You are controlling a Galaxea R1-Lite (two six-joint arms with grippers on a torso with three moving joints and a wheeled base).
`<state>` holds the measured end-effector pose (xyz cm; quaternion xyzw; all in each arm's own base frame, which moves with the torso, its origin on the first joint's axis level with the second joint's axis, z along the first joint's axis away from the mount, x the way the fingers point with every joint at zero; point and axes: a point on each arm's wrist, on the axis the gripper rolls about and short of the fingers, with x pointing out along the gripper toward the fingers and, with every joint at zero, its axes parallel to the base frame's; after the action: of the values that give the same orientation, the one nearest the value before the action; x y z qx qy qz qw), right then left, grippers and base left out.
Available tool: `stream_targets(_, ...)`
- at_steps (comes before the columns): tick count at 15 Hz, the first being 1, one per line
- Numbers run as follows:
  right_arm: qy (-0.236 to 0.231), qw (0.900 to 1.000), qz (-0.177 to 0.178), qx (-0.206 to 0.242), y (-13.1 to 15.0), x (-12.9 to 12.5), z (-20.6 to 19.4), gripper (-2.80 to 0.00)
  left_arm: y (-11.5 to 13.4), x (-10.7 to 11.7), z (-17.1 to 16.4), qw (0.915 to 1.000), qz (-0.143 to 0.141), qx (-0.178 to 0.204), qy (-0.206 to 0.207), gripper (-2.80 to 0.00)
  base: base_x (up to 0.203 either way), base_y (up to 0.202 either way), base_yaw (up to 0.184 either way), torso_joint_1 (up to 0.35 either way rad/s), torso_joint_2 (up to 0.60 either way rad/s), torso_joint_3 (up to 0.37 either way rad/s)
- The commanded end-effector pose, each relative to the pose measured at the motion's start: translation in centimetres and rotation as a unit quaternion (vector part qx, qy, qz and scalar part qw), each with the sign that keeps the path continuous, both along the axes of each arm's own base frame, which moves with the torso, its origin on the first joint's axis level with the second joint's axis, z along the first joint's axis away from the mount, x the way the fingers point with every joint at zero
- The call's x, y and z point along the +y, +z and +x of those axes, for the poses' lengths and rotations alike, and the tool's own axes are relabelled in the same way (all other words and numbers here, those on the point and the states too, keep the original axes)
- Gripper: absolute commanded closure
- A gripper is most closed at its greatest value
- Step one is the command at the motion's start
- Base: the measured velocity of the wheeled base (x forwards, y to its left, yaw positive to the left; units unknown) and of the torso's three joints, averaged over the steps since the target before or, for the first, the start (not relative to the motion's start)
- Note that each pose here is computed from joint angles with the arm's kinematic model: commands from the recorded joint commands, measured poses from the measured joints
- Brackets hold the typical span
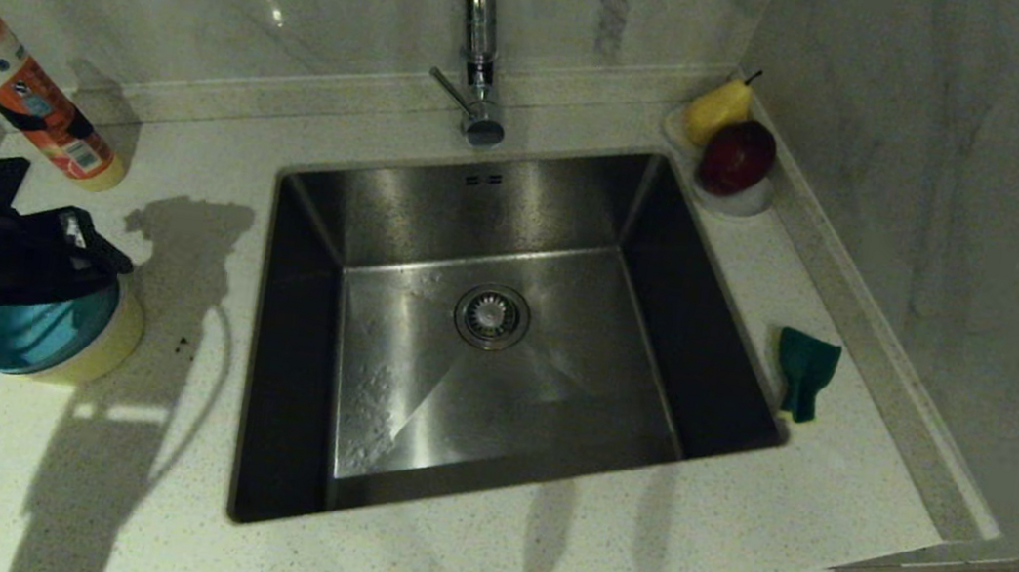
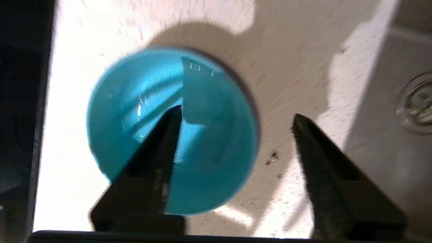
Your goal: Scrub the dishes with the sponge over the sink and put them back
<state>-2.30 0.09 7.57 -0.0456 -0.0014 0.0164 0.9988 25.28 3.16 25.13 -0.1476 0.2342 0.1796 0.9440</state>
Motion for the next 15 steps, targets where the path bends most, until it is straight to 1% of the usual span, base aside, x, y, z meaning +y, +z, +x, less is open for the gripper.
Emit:
stream_targets(1, 0.001, 1.0, 0.0, 0.0, 0.0, 0.0, 0.0, 0.0, 2.2, -0.1, -1.0, 0.9993, 0.003, -0.038, 0.001, -2.8, 0.0, 0.0, 0.0, 0.0, 0.0, 0.0)
stream_targets(4, 0.0, 1.0, 0.0, 0.0, 0.0, 0.0, 0.0, 0.0, 3.5, -0.2, -2.0, 0.9981, 0.008, -0.061, 0.001, -2.8, 0.0, 0.0, 0.0, 0.0, 0.0, 0.0)
stream_targets(6, 0.0, 1.0, 0.0, 0.0, 0.0, 0.0, 0.0, 0.0, 4.8, -0.3, -2.8, 0.9962, 0.014, -0.086, 0.0, -2.8, 0.0, 0.0, 0.0, 0.0, 0.0, 0.0)
stream_targets(7, 0.001, 1.0, 0.0, 0.0, 0.0, 0.0, 0.0, 0.0, 5.6, -0.4, -3.3, 0.9951, 0.017, -0.098, -0.002, 0.0, 0.0, 0.0, 0.0, 0.0, 0.0, 0.0)
stream_targets(9, 0.0, 1.0, 0.0, 0.0, 0.0, 0.0, 0.0, 0.0, 7.5, -0.4, -3.8, 0.9906, 0.021, -0.135, -0.008, 0.0, 0.0, 0.0, 0.0, 0.0, 0.0, 0.0)
stream_targets(11, 0.001, 1.0, 0.0, 0.0, 0.0, 0.0, 0.0, 0.0, 8.7, -0.5, -3.8, 0.9872, 0.024, -0.157, -0.014, 0.0, 0.0, 0.0, 0.0, 0.0, 0.0, 0.0)
stream_targets(12, 0.001, 1.0, 0.0, 0.0, 0.0, 0.0, 0.0, 0.0, 9.2, -0.5, -3.5, 0.9856, 0.03, -0.165, -0.02, 0.0, 0.0, 0.0, 0.0, 0.0, 0.0, 0.0)
stream_targets(13, 0.0, 1.0, 0.0, 0.0, 0.0, 0.0, 0.0, 0.0, 9.6, -0.9, -3.2, 0.9837, 0.046, -0.169, -0.04, 0.0, 0.0, 0.0, 0.0, 0.0, 0.0, 0.0)
stream_targets(14, 0.0, 1.0, 0.0, 0.0, 0.0, 0.0, 0.0, 0.0, 10.0, -1.6, -3.0, 0.9802, 0.063, -0.175, -0.068, 0.0, 0.0, 0.0, 0.0, 0.0, 0.0, 0.0)
stream_targets(15, 0.0, 1.0, 0.0, 0.0, 0.0, 0.0, 0.0, 0.0, 10.4, -2.5, -2.9, 0.9751, 0.076, -0.182, -0.1, 0.0, 0.0, 0.0, 0.0, 0.0, 0.0, 0.0)
